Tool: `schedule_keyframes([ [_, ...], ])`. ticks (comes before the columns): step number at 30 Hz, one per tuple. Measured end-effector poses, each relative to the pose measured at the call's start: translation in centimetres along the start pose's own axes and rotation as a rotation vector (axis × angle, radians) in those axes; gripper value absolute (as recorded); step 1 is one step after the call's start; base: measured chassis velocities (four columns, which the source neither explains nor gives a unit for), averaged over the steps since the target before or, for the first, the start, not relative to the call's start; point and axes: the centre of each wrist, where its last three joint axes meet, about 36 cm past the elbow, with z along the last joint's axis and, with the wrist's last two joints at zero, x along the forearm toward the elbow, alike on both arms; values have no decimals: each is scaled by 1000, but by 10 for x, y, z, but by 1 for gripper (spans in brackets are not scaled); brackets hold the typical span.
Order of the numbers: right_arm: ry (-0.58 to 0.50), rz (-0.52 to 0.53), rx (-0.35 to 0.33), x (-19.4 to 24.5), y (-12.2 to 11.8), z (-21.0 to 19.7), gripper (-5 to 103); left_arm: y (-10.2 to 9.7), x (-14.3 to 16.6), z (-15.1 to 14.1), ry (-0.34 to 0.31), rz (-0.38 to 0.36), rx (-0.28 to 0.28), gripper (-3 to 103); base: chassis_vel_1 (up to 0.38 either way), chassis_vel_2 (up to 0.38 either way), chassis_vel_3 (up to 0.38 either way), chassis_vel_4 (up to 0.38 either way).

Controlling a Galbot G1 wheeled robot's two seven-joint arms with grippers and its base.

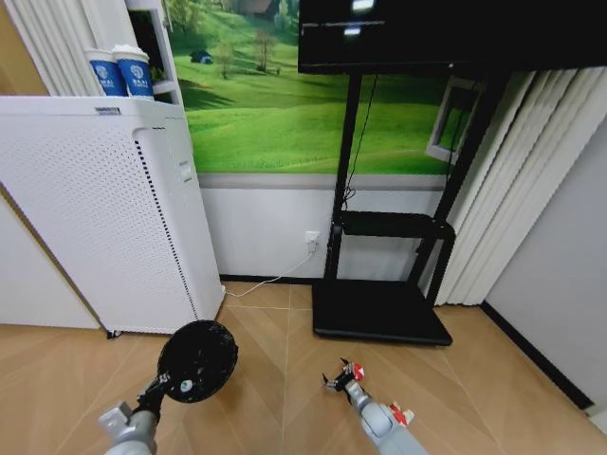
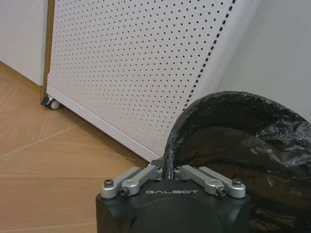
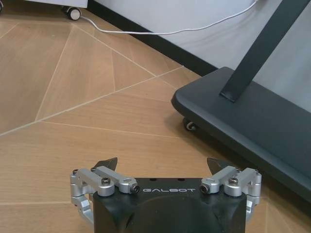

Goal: Pick up the trash bin and place the garbage on the floor into it.

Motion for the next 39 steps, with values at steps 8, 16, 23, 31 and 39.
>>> schedule_keyframes([
  [8,-14,14,-16,13,-4,9,100,-8,-4,4,6,15,9,3,-10,-5,4,8],
  [16,-38,30,-26,16,0,13,100,-6,-7,4,7,13,2,3,-120,-112,123,121],
  [23,-25,36,0,14,15,6,100,-7,-7,5,10,15,3,3,-77,-90,64,74],
  [31,24,21,53,-12,20,6,100,-1,-1,5,6,12,-7,3,32,25,-36,-13],
  [39,94,107,93,-24,18,8,100,25,-13,11,-32,-250,-127,3,0,0,0,0],
])
